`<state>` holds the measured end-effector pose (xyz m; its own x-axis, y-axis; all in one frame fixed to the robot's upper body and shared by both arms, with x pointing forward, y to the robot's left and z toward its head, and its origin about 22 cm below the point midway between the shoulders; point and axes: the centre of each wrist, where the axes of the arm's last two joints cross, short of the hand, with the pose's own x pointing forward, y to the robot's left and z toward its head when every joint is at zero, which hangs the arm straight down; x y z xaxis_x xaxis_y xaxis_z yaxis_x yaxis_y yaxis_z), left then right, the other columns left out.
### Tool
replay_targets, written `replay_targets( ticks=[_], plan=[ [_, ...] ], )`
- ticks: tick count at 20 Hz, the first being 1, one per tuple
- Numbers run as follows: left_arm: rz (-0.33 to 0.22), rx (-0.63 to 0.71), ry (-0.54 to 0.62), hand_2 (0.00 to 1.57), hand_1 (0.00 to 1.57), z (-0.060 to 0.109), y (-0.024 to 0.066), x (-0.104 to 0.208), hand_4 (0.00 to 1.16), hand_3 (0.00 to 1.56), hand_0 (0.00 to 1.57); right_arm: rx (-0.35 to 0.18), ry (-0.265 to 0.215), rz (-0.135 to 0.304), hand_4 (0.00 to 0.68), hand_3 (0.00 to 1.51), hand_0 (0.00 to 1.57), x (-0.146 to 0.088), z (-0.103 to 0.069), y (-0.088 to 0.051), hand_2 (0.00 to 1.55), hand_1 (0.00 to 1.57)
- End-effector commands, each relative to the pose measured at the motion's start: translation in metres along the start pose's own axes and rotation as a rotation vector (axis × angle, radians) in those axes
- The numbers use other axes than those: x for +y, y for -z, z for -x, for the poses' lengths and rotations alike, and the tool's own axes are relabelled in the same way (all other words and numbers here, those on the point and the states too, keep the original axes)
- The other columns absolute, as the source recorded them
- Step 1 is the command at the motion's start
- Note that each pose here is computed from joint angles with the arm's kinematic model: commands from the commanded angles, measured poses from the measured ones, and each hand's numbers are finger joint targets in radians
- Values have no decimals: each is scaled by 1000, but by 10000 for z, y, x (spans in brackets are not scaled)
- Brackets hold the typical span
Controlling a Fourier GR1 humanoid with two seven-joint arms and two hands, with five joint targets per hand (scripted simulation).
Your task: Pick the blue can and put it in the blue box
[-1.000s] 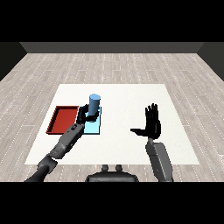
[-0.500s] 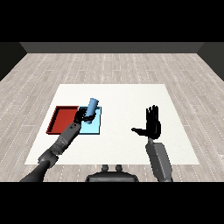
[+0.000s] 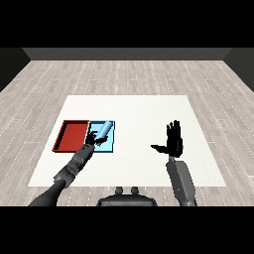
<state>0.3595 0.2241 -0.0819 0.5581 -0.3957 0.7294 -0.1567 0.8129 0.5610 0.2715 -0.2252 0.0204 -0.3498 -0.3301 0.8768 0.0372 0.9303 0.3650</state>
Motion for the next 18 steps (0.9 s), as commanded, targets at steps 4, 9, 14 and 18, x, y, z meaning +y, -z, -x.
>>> replay_targets(
  ticks=[4,9,14,18],
  plan=[
    [38,86,9,0,0,59,7,-17,0,0,0,3,-17,26,0,0,0,79,-93,52,0,0],
    [23,80,53,0,0,-124,61,53,0,0,0,3,13,-8,0,0,0,46,-24,-210,0,0],
    [-55,-74,-95,0,0,-223,54,43,0,0,0,-22,8,-4,0,0,0,109,36,-3,0,0],
    [-44,-280,-184,0,0,-480,167,320,0,0,0,-8,-39,-51,0,0,0,1,82,40,0,0]
  ],
)
